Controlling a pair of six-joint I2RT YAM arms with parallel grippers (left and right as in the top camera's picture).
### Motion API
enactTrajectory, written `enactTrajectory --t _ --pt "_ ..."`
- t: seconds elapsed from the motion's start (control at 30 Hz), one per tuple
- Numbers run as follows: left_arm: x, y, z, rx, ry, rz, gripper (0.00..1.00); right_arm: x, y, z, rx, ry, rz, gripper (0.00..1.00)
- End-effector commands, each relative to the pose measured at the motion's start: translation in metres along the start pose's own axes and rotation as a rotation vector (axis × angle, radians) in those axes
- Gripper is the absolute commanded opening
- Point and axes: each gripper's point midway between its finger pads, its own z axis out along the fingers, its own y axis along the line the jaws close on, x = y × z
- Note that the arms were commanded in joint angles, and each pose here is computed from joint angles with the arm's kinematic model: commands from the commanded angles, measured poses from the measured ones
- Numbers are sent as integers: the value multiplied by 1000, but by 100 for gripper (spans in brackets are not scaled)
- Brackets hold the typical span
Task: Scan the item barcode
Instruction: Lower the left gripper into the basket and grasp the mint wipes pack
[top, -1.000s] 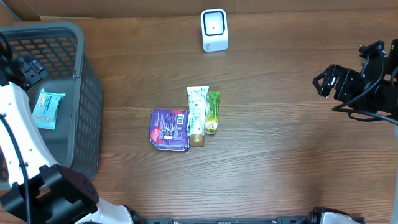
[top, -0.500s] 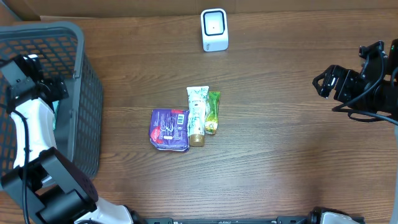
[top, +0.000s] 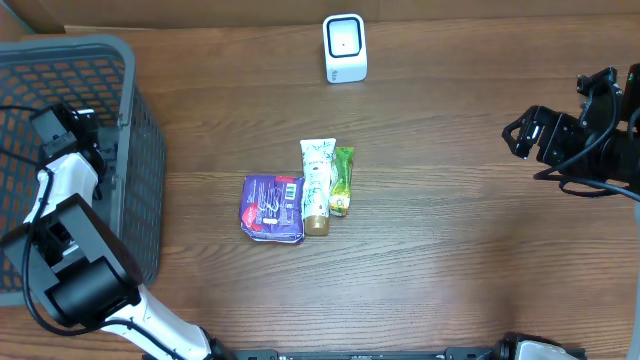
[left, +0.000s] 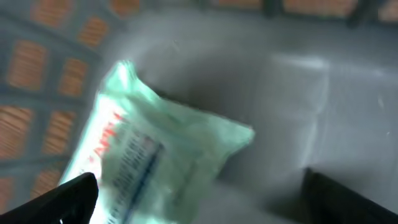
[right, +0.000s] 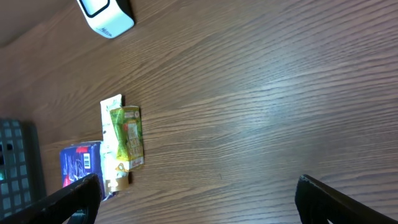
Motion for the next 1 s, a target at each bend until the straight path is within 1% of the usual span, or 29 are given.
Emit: enactTrajectory --t 0.0,0.2,0.3,0.47,0.57,0.67,0.83,0.9,0.93,0.97 --pt "0 -1 7 1 -10 -39 100 -3 4 -6 -4 -17 -13 100" --pt "-12 12 5 -18 -52 -61 100 -2 4 -6 -4 -15 -12 100" --pt "-14 20 6 -21 -71 -104 100 -2 4 -6 -4 -15 -12 100" --pt "-18 29 9 39 -122 -144 100 -2 4 -6 -4 -16 -13 100" --pt "-13 28 17 79 -124 -153 100 -2 4 -6 -4 -16 -13 100" --pt "2 17 33 109 -75 -134 96 -2 4 -6 -4 -16 -13 100" --pt "29 -1 55 157 10 -129 69 -2 4 -6 -4 -16 -12 100" --pt "33 -5 57 176 21 -132 57 -2 4 -6 -4 -16 -13 100" --pt "32 -6 57 183 18 -133 50 -3 4 -6 -4 -16 -13 100" --pt "30 -6 56 183 13 -139 39 -3 4 -6 -5 -18 -13 100"
